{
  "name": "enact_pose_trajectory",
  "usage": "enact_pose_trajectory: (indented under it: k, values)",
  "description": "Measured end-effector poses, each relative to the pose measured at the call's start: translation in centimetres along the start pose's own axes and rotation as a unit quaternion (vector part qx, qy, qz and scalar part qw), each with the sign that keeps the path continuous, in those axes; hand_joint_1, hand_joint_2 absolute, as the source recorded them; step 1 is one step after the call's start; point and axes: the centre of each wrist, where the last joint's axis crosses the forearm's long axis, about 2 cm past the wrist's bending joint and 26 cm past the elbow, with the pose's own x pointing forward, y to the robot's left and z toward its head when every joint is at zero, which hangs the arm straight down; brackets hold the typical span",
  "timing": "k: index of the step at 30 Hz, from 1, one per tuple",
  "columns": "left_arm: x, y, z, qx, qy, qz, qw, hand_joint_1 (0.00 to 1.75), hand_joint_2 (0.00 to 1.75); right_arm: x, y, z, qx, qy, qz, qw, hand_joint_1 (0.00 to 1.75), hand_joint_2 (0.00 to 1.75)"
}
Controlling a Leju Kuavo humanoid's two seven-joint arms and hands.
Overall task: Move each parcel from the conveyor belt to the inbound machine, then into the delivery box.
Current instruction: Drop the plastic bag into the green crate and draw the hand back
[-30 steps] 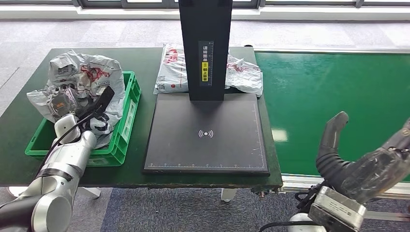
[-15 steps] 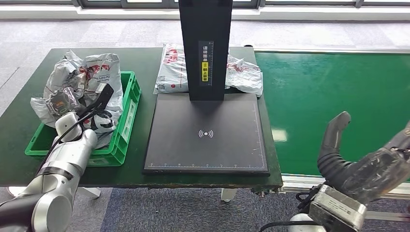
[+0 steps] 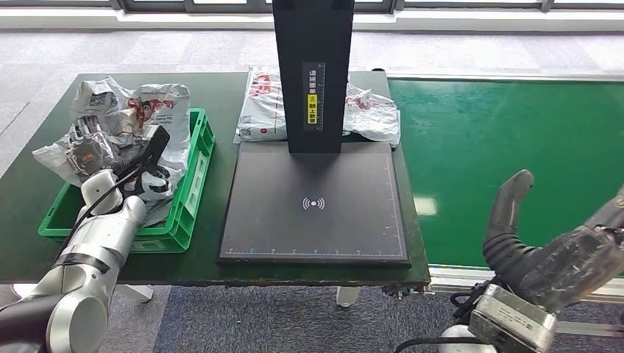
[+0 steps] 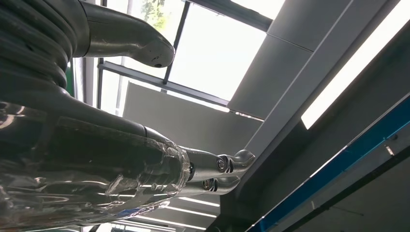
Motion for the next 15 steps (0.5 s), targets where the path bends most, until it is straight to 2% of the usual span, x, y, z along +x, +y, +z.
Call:
enact_pose_trajectory:
  k: [15]
  values:
    - [-0.24, 0.17, -0.16, 0.02, 0.002, 0.004, 1.0, 0.0, 0.0, -0.01, 0.01, -0.01, -0.001, 0.0, -0.001, 1.0, 0.0, 1.75]
